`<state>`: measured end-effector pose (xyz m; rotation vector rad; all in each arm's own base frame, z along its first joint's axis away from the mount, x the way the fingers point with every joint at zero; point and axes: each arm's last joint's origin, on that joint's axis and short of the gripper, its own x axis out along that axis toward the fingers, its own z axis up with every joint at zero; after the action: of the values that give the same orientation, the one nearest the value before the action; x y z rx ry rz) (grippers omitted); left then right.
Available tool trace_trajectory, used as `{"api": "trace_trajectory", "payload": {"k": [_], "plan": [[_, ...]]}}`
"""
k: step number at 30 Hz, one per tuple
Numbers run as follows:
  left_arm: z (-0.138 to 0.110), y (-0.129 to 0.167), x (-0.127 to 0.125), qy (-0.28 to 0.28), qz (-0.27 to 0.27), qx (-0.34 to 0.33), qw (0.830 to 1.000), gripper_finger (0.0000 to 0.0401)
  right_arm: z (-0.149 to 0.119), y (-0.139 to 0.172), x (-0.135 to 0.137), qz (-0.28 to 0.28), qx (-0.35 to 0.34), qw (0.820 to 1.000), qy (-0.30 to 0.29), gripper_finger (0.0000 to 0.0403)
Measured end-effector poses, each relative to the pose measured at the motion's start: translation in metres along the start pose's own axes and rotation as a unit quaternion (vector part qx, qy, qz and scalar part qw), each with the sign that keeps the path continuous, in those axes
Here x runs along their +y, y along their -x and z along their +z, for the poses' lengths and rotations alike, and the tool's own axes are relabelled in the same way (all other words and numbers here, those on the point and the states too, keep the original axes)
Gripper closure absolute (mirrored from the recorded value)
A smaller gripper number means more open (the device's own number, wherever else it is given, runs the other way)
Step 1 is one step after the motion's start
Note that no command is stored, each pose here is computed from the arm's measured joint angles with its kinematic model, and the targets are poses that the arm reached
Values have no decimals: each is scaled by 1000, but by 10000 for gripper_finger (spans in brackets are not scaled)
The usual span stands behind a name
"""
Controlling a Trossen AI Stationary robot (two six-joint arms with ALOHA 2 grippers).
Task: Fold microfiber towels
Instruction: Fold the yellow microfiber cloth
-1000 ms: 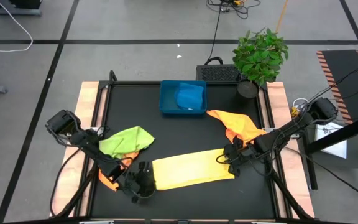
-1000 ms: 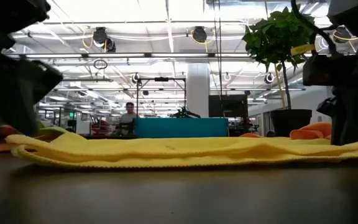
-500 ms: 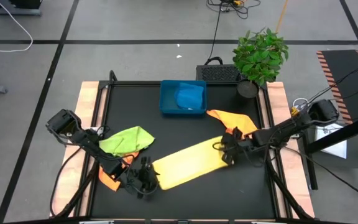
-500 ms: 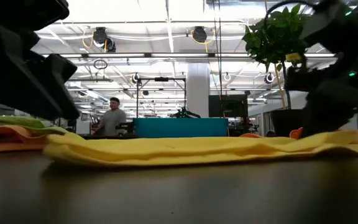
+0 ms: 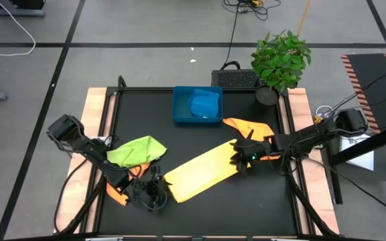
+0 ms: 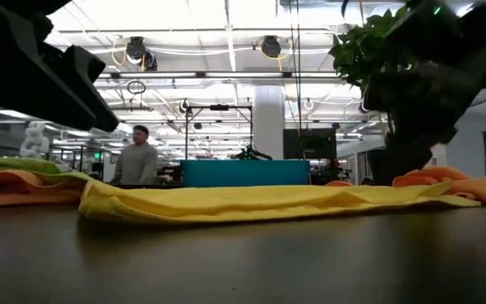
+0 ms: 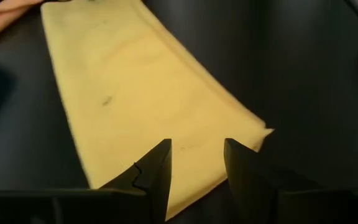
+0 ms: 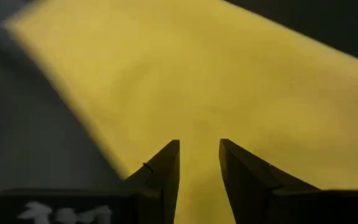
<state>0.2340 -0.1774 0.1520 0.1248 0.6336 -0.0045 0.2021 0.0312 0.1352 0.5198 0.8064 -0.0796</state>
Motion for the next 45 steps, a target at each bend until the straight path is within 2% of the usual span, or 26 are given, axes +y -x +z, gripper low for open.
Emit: {"api": "trace_trajectory", "payload": {"k": [4,6,11,18,22,26,29,32,36,39,41,45], "plan": [[0,-3,7,1,17,8,1000,252,-4,2,27,73,-28,996,47,296],[-1,-6,12,13,25,10,1000,252,-10,2,35,77,-29,995,62,296],[-8,-14,29,43,48,28,998,252,-26,3,37,53,21,996,64,296],[-36,-22,54,104,80,72,989,252,-38,4,25,-42,56,996,47,296],[-44,-23,58,148,55,96,983,252,-34,3,17,-82,40,995,42,296],[-42,-22,51,168,4,103,980,252,-27,3,6,-121,27,991,42,296],[-40,-20,42,170,-45,98,980,252,-20,3,-3,-154,7,987,52,296],[-37,-17,34,168,-73,85,979,252,-12,3,-12,-187,-13,980,69,296],[-30,-12,22,146,-119,46,981,252,-3,4,-25,-214,-19,973,80,296],[-21,-7,11,108,-169,-10,980,252,3,4,-31,-218,-25,971,90,296],[-15,-3,4,79,-190,-45,978,252,5,5,-30,-197,-22,975,101,296],[-11,5,-3,36,-181,-65,981,252,5,11,-20,-129,-19,986,106,296]]}}
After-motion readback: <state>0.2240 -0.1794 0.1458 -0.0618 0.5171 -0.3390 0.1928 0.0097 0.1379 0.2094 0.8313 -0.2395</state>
